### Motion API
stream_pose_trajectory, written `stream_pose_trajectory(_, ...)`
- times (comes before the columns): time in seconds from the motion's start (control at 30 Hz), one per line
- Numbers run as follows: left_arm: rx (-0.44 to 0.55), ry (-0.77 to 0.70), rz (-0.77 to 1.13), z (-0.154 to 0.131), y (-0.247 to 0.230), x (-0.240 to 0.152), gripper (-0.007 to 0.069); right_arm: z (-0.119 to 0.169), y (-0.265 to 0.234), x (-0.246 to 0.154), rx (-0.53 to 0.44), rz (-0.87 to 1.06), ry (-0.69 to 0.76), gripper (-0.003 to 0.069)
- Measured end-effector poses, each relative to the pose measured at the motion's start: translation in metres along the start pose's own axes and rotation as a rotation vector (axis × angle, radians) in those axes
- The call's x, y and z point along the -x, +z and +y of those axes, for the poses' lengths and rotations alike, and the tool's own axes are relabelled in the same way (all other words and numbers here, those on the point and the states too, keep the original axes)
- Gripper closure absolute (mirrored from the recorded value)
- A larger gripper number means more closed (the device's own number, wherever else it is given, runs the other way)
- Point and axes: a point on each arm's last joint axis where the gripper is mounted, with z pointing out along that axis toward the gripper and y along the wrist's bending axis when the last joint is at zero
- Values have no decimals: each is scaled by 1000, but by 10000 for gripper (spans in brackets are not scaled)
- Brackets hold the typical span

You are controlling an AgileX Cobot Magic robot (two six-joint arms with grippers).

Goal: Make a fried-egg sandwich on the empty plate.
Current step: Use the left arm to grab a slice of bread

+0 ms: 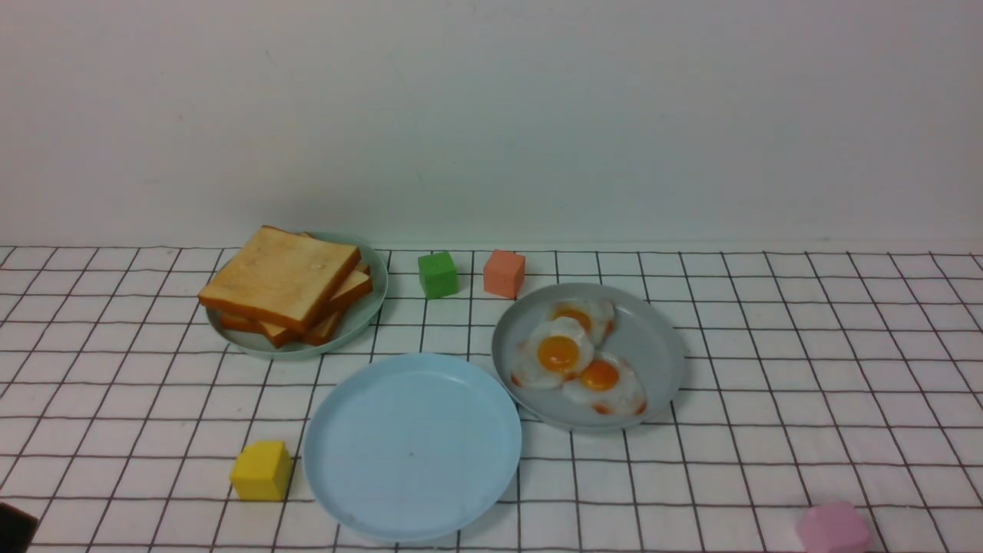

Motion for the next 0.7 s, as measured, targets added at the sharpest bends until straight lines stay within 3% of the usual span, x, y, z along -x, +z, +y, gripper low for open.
stream_pose_trajectory(0.1,-38,1,44,-18,-4,6,461,0,0,0,0,0,0,419)
stream_pose_trajectory(0.23,-86,146,94,-49,-7,19,577,0,0,0,0,0,0,419)
stream_pose_trajectory(0.27,-81,253,145,-64,-2,26,635,0,0,0,0,0,0,419)
stream_pose_trajectory(0.37,-35,426,305,-86,12,31,638,0,0,0,0,0,0,419)
stream_pose_trajectory(0.57,114,696,821,-111,55,25,638,0,0,0,0,0,0,419)
stream_pose_trajectory(0.7,92,775,947,-129,87,18,638,1,0,1,10,-14,37,419)
